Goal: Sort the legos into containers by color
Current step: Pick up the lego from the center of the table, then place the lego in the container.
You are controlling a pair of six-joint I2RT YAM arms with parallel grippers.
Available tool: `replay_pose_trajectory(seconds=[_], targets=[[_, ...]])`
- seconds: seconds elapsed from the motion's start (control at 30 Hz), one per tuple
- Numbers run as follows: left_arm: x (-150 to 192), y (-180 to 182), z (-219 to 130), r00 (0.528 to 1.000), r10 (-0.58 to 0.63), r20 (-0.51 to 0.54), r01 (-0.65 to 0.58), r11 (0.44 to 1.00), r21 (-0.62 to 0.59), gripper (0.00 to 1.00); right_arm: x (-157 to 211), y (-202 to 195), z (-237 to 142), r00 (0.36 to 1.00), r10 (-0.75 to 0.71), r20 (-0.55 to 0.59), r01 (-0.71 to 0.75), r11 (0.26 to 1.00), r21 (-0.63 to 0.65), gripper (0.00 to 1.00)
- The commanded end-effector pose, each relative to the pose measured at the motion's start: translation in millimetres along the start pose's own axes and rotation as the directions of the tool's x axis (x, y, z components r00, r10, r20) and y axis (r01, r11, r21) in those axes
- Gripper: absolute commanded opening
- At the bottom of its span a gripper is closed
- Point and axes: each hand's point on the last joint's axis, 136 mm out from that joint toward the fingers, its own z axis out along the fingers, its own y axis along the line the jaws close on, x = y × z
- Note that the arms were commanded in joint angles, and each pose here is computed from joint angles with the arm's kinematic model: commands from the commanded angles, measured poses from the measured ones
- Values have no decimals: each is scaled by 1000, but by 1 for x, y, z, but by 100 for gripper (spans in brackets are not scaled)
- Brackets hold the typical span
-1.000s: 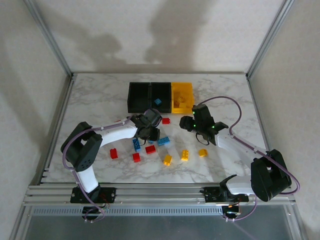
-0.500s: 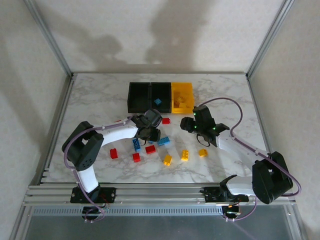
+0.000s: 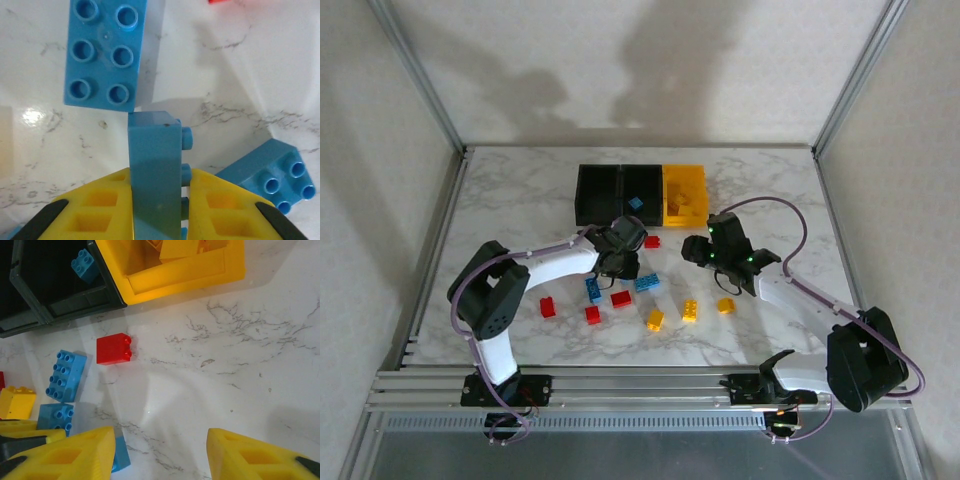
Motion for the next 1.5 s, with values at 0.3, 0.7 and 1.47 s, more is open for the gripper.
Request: replay_pose_trajectory(seconds=[0.3, 0.7, 1.47], targets=[[-112, -11, -53, 979, -37, 201, 32, 999, 29, 14, -4, 8, -9, 999, 35, 18, -34, 999, -34, 51], [-196, -23, -11, 968, -75, 241, 75, 997, 13, 16, 1, 7, -14, 999, 42, 18, -42, 999, -17, 51], [-212, -7, 43, 967, -92, 236, 113, 991, -77, 30, 2, -8, -21, 999, 11, 35, -13, 998, 55, 51]])
